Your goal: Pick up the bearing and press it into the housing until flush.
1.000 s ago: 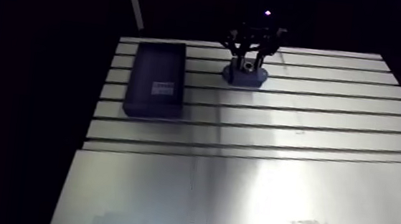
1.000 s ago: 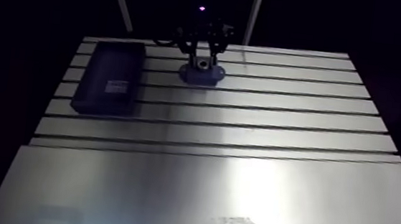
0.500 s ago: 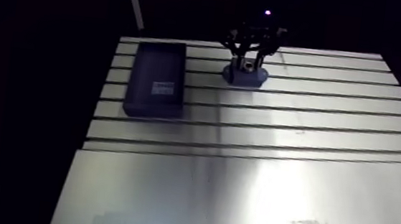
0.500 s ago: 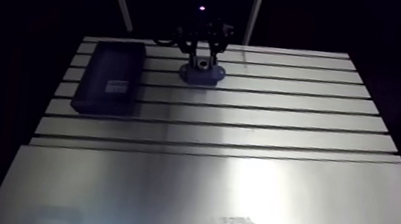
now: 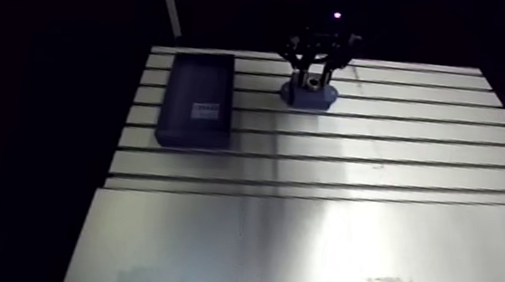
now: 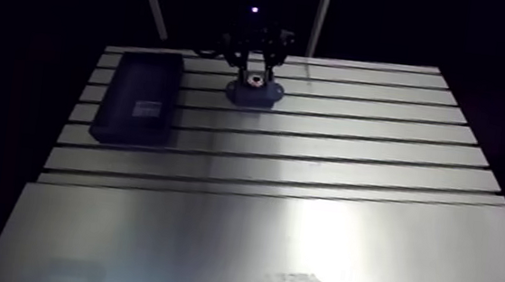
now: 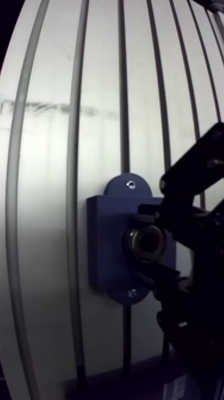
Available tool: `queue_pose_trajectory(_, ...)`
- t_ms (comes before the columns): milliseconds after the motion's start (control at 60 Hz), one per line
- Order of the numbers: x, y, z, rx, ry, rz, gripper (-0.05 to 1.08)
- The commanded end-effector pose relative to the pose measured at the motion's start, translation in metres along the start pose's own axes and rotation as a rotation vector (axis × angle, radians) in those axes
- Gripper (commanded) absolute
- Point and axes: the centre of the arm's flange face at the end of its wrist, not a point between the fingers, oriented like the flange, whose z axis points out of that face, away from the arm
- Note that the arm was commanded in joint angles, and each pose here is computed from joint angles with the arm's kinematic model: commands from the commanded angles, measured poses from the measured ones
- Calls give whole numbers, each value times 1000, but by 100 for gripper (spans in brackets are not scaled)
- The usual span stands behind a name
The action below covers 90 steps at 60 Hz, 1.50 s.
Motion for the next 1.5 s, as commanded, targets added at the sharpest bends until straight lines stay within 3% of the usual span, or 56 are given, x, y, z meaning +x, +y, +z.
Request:
queue_pose_trajectory(17, 2, -1, -2, -1, 12, -2, 70)
queue_pose_trajectory(1400, -2, 0, 3, 2, 0, -2, 70)
queue_pose_trajectory(1467, -2, 1, 3, 1, 0, -2, 68)
queue_pose_trajectory(1483, -2, 1, 3, 0, 0, -2, 61)
queue_pose_trajectory(1500, -2, 1, 3, 0, 0, -2, 61)
